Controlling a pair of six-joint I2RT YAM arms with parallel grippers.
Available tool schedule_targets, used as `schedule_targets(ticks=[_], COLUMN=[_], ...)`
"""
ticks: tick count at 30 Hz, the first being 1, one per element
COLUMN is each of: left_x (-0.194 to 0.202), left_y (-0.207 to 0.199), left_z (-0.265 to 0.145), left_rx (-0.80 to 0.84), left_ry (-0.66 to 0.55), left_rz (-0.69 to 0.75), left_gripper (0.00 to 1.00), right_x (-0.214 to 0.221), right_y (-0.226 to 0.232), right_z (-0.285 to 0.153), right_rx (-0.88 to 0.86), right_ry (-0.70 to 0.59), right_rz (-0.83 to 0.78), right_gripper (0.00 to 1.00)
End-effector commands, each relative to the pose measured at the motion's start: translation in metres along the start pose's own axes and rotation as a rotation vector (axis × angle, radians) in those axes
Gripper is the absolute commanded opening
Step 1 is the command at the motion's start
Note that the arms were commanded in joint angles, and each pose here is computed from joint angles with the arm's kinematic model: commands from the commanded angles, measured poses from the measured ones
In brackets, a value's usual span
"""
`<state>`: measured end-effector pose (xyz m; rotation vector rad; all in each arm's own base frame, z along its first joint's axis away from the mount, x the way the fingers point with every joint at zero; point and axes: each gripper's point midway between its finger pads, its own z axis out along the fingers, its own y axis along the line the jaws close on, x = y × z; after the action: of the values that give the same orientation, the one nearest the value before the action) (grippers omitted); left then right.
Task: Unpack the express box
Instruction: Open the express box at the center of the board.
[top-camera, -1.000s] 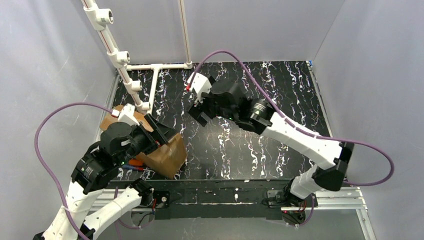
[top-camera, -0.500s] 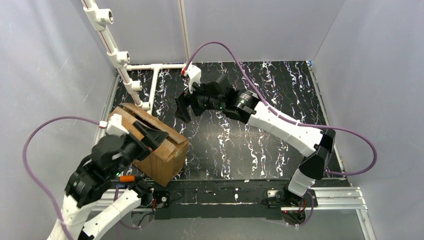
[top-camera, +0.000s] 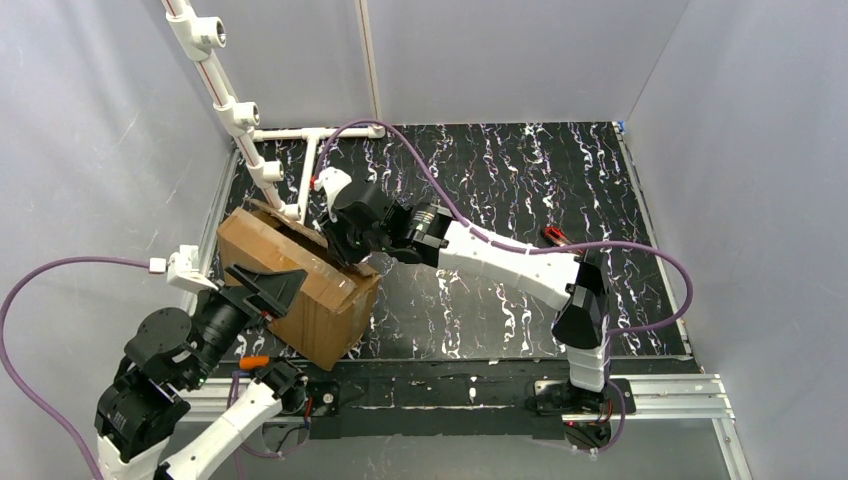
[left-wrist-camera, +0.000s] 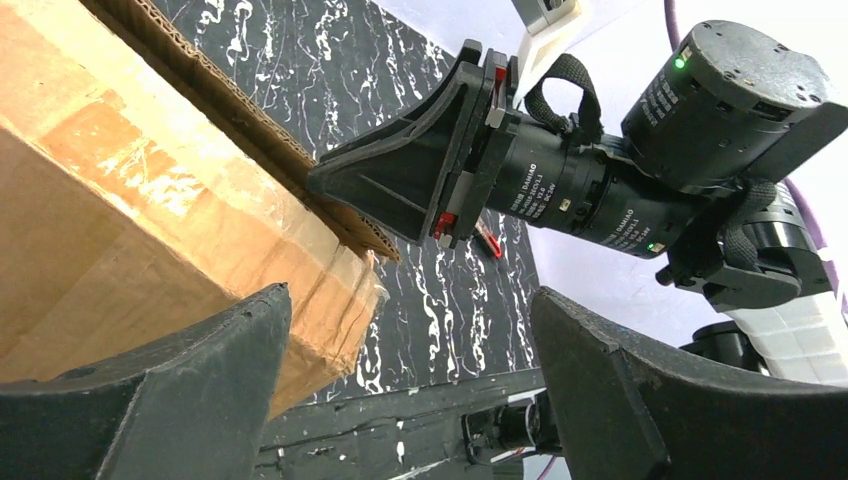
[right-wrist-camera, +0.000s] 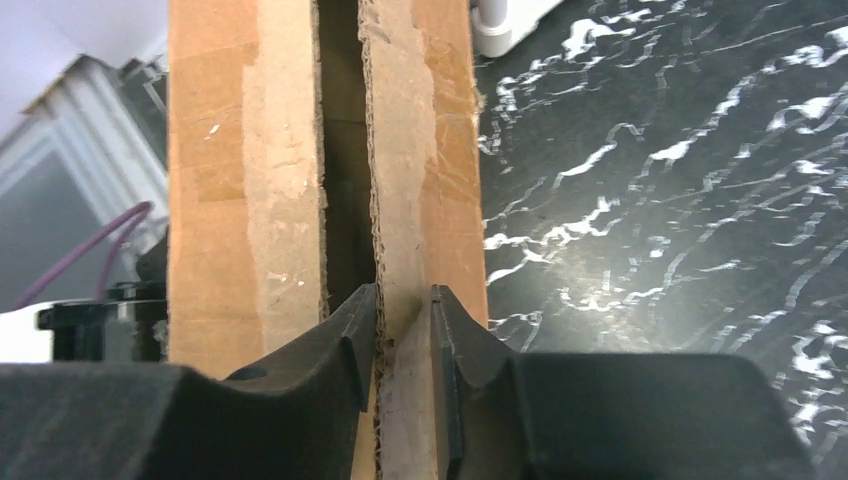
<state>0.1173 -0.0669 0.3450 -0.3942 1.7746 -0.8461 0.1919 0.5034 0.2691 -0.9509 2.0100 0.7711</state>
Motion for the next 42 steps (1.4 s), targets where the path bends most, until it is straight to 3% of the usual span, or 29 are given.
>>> schedule_targets(ticks=[1, 4, 7, 8, 12, 16, 21, 27, 29, 33, 36, 40, 42], left_x=[0.002, 0.002, 0.000, -0.001, -0.003, -0.002, 0.001, 0.031, 0.039, 0.049, 0.045, 0.063, 0.065], left_y=[0.000, -0.001, -0.002, -0.003, -0.008, -0.020, -0.053, -0.067, -0.067, -0.082, -0.095, -0.078, -0.055], left_z=[0.007, 0.008, 0.007, 0.008, 0.011, 0.018, 0.033, 0.067, 0.080, 0.104, 0.126, 0.159, 0.166], left_rx=[-0.032, -0.032, -0.031, -0.031, -0.030, -0.009, 0.109, 0.041, 0.009, 0.032, 0.021, -0.175, -0.320], left_ry=[0.031, 0.033, 0.031, 0.030, 0.039, 0.067, 0.105, 0.293, 0.324, 0.355, 0.376, 0.504, 0.505], left_rz=[0.036, 0.041, 0.051, 0.053, 0.056, 0.048, 0.017, -0.071, -0.118, -0.220, -0.217, -0.127, -0.101], left_gripper=[0.90, 0.90, 0.90, 0.91, 0.91, 0.95, 0.98, 0.98, 0.98, 0.98, 0.98, 0.96, 0.96], right_x=[-0.007, -0.001, 0.001, 0.001, -0.025, -0.050, -0.056, -0.052, -0.059, -0.067, -0.068, -0.062, -0.062], right_y=[-0.009, -0.011, -0.013, -0.012, -0.018, -0.033, -0.034, -0.103, -0.114, -0.118, -0.129, -0.145, -0.151], right_z=[-0.012, -0.007, -0.001, 0.001, -0.020, -0.082, -0.169, -0.226, -0.231, -0.224, -0.227, -0.211, -0.205], right_rx=[0.130, 0.170, 0.229, 0.239, 0.308, 0.360, 0.248, 0.602, 0.668, 0.700, 0.762, 0.728, 0.712], right_ry=[-0.024, 0.002, 0.012, 0.016, -0.028, -0.106, -0.203, -0.294, -0.381, -0.451, -0.503, -0.512, -0.519], right_rz=[-0.128, -0.185, -0.261, -0.288, -0.282, -0.276, -0.297, -0.176, -0.142, -0.275, -0.358, -0.333, -0.309], right_gripper=[0.33, 0.46, 0.48, 0.45, 0.01, 0.01, 0.01, 0.01, 0.01, 0.01, 0.01, 0.01, 0.01])
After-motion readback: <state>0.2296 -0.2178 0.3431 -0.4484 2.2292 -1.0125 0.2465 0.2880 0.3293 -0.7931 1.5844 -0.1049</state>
